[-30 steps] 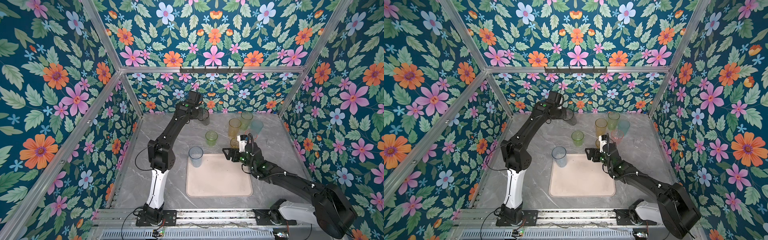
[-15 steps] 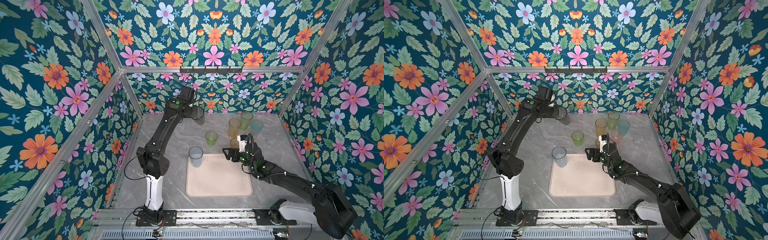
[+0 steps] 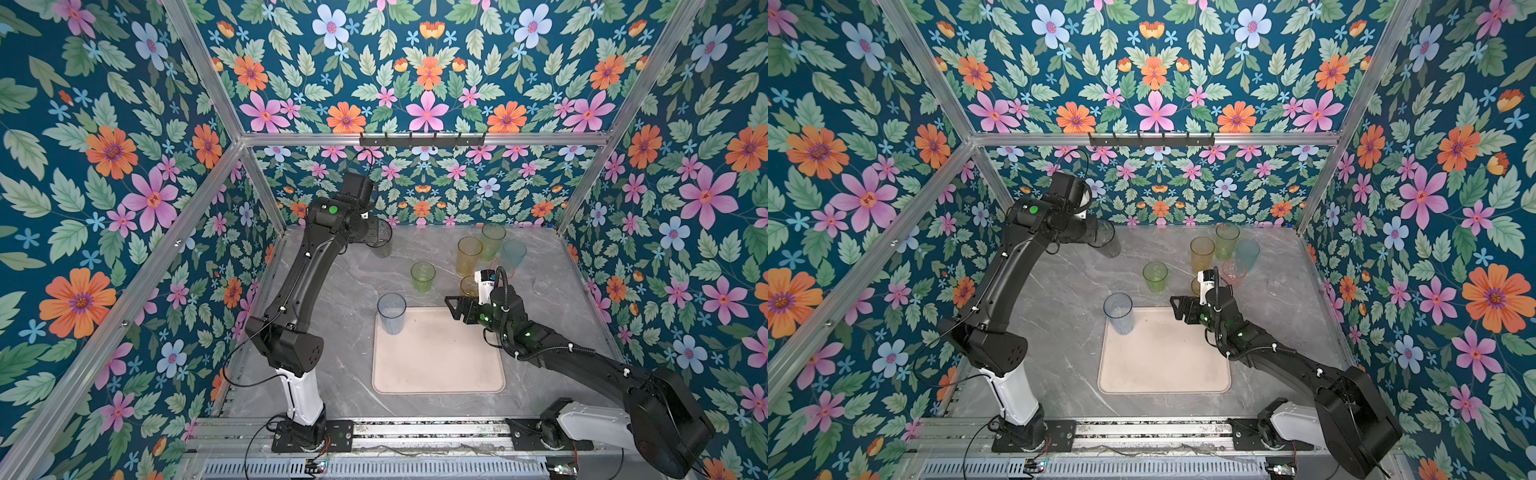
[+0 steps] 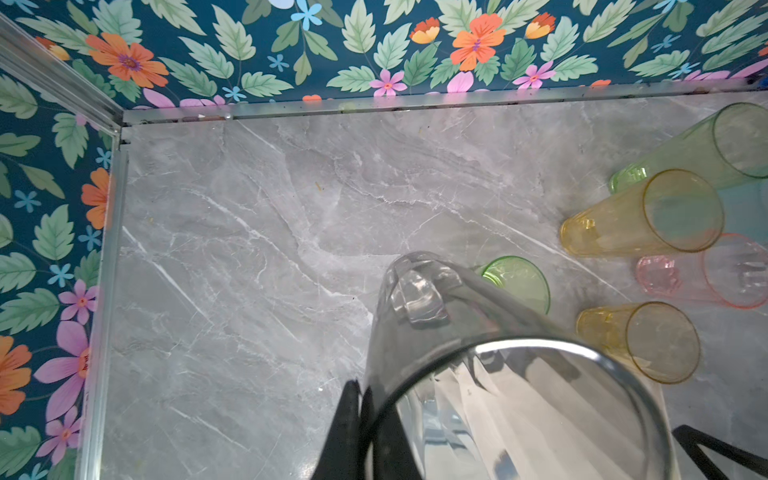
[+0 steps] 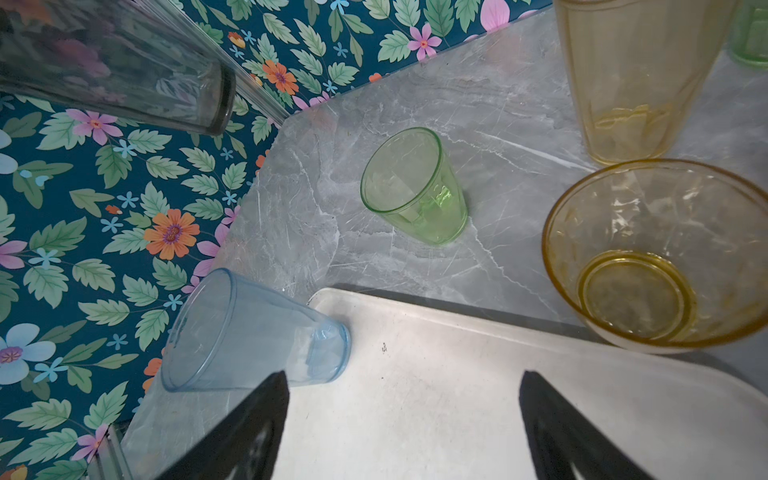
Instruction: Place the glasses into the tray
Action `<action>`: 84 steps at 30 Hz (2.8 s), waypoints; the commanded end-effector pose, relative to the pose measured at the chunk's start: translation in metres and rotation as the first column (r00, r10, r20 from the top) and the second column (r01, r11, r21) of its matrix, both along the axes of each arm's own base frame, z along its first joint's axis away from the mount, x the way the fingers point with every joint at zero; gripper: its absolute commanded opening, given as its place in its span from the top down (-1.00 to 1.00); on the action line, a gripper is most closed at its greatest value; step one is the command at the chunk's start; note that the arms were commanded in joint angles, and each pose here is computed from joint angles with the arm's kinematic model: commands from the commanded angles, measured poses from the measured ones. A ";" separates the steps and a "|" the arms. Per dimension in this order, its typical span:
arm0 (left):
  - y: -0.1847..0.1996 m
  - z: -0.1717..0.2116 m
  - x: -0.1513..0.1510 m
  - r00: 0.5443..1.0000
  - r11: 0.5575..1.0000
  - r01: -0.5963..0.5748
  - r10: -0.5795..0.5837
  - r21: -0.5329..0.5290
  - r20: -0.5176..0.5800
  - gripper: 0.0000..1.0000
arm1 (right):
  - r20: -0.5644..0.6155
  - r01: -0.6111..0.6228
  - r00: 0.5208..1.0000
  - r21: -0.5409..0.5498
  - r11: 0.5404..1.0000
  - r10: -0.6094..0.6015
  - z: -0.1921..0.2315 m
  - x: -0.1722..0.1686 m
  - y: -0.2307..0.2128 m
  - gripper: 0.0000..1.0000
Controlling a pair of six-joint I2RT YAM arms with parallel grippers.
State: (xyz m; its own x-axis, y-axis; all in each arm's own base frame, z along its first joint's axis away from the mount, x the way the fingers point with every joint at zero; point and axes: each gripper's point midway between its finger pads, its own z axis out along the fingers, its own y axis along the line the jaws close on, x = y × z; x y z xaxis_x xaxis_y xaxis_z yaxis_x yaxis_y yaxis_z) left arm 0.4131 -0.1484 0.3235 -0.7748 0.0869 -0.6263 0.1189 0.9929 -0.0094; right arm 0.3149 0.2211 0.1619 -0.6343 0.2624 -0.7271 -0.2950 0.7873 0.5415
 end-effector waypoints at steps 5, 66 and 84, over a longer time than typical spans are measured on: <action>0.041 -0.007 -0.040 0.996 0.994 -0.073 0.076 0.080 -0.047 1.00 | 0.013 -0.008 1.000 0.021 1.000 0.007 0.006 0.000 0.002 -0.76; 0.021 -0.151 -0.213 0.954 0.997 -0.026 0.002 -0.075 -0.300 1.00 | 0.039 0.023 0.999 0.056 0.998 -0.025 0.005 -0.007 -0.007 -0.76; -0.024 -0.164 -0.203 0.956 0.998 0.053 -0.056 -0.017 -0.290 1.00 | 0.039 0.034 0.999 0.057 0.998 -0.036 0.005 -0.007 -0.009 -0.77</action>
